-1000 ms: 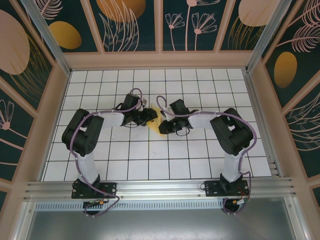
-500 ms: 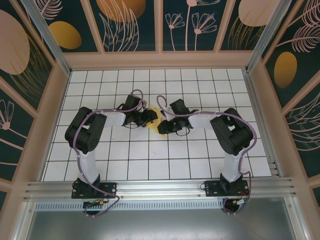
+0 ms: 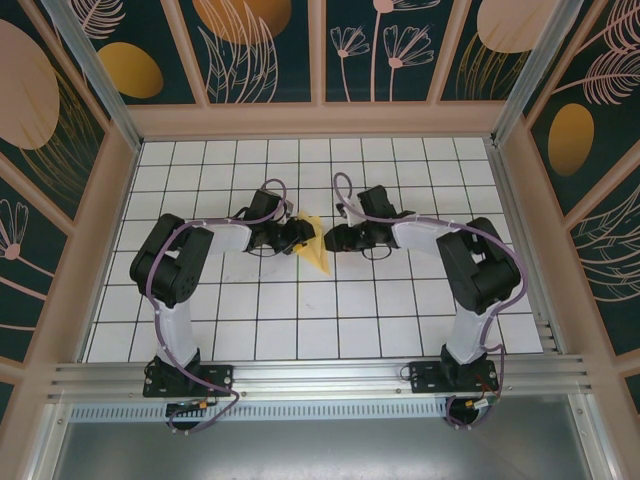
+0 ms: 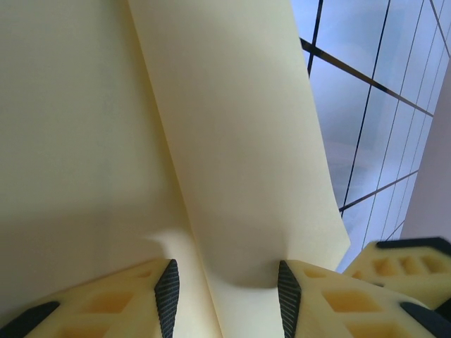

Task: Fold a paper plane with a square sheet of paper (fold left side to right side)
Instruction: Fourth fold the wing at the center of the table.

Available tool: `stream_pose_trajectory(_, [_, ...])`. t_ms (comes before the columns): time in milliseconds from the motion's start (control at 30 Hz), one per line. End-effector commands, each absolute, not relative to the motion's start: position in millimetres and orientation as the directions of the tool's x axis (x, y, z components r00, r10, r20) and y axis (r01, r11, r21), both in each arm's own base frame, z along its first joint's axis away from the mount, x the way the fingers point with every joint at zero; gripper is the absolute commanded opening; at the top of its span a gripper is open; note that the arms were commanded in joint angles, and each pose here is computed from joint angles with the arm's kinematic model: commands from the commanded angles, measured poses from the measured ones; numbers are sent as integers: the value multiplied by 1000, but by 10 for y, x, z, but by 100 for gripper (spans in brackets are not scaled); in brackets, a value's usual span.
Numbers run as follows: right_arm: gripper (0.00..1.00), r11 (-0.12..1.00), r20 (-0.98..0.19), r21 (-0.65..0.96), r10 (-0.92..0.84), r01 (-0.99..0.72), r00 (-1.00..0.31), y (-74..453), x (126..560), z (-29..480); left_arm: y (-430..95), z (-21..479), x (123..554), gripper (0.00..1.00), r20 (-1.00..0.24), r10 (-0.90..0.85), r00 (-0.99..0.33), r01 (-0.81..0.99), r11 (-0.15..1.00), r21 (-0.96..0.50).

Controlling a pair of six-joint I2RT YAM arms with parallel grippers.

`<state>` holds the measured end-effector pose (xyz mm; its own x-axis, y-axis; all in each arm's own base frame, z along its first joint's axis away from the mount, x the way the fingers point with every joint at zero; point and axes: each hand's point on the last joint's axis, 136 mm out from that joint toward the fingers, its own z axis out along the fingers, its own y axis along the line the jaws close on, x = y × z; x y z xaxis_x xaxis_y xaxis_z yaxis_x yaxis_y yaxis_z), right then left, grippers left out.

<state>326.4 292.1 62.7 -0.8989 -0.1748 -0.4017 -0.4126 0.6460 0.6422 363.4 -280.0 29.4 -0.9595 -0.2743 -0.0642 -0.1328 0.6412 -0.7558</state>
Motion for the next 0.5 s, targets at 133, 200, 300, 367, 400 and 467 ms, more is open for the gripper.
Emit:
stream_pose_trajectory(133, [41, 576, -389, 736, -68, -354, -919, 3015, 3580, 870, -2768, 150, 3611, 45, -48, -285, -957, -164, 672, -722])
stream_pose_trajectory(200, [41, 563, -379, 750, -64, -347, -923, 3053, 3612, 868, -2769, 146, 3611, 45, -47, -285, -957, -164, 672, -722])
stream_pose_trajectory(300, [41, 545, -363, 767, -66, -338, -929, 3109, 3632, 844, -2765, 141, 3606, 45, -46, -286, -957, -166, 673, -721])
stream_pose_trajectory(367, [40, 548, -351, 769, -68, -329, -934, 3123, 3632, 804, -2765, 146, 3609, 45, -47, -287, -957, -166, 672, -722])
stream_pose_trajectory(400, [40, 549, -349, 769, -68, -327, -935, 3122, 3635, 791, -2766, 147, 3609, 45, -47, -286, -957, -165, 672, -722])
stream_pose_trajectory(467, [39, 546, -341, 774, -68, -321, -938, 3127, 3626, 768, -2765, 146, 3610, 45, -47, -287, -957, -166, 672, -722])
